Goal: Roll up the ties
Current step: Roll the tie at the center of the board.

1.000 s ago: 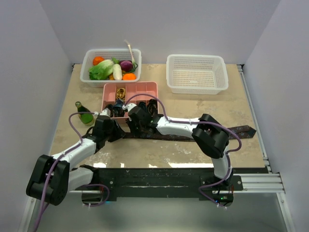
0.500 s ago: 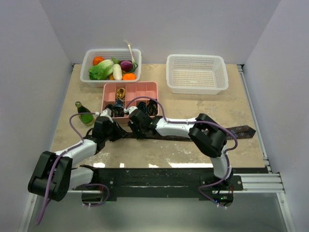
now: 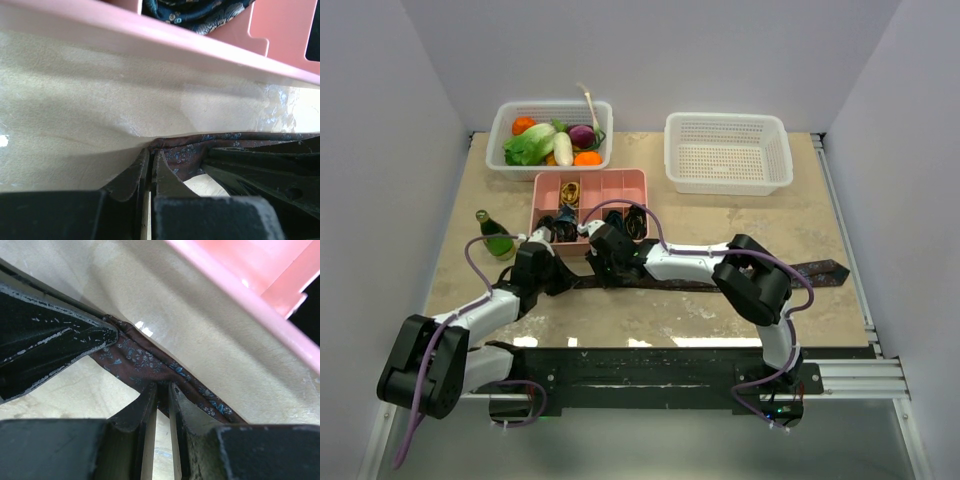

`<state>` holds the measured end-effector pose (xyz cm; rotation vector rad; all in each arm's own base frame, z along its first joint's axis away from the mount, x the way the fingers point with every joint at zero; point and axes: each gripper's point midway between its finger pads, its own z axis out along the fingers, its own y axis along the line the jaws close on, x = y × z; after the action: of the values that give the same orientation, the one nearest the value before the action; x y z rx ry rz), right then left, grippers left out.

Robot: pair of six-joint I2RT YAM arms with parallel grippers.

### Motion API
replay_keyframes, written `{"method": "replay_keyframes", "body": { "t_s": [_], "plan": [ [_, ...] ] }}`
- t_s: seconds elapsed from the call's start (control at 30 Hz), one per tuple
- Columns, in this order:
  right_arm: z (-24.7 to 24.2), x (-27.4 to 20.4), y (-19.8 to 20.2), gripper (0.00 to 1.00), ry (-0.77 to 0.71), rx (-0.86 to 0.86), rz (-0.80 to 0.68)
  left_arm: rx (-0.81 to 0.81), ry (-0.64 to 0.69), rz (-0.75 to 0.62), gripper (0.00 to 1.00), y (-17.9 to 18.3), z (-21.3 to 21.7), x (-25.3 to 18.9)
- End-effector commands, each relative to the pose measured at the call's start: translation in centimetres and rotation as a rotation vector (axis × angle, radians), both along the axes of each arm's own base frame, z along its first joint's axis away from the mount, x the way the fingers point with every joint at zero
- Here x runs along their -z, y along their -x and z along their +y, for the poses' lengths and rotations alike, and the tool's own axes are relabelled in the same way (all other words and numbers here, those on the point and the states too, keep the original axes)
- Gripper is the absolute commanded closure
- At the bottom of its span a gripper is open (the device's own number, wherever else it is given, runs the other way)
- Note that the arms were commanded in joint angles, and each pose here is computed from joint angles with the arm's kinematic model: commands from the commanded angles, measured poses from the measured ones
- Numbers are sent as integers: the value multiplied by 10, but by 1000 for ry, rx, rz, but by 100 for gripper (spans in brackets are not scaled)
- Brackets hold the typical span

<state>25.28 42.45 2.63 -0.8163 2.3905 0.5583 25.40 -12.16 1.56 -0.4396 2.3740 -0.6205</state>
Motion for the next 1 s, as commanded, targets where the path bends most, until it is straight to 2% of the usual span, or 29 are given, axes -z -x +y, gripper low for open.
{"method": "replay_keyframes", "body": {
  "t_s": [0.0,0.2,0.33,0.9,0.97],
  "plan": [
    [0,-33,-1,80,-53,-18,-32,29,-22,12,100,2,1,-6],
    [10,-37,-1,80,-78,-43,-31,41,-85,28,100,2,9,-22],
    [16,-21,1,80,-76,-55,-3,55,-128,38,100,1,13,-30],
    [40,-9,12,82,-251,-37,77,150,6,-65,100,-3,-14,-63],
    [39,-7,11,88,-257,-18,79,157,24,-93,100,-5,-17,-70]
  ]
}}
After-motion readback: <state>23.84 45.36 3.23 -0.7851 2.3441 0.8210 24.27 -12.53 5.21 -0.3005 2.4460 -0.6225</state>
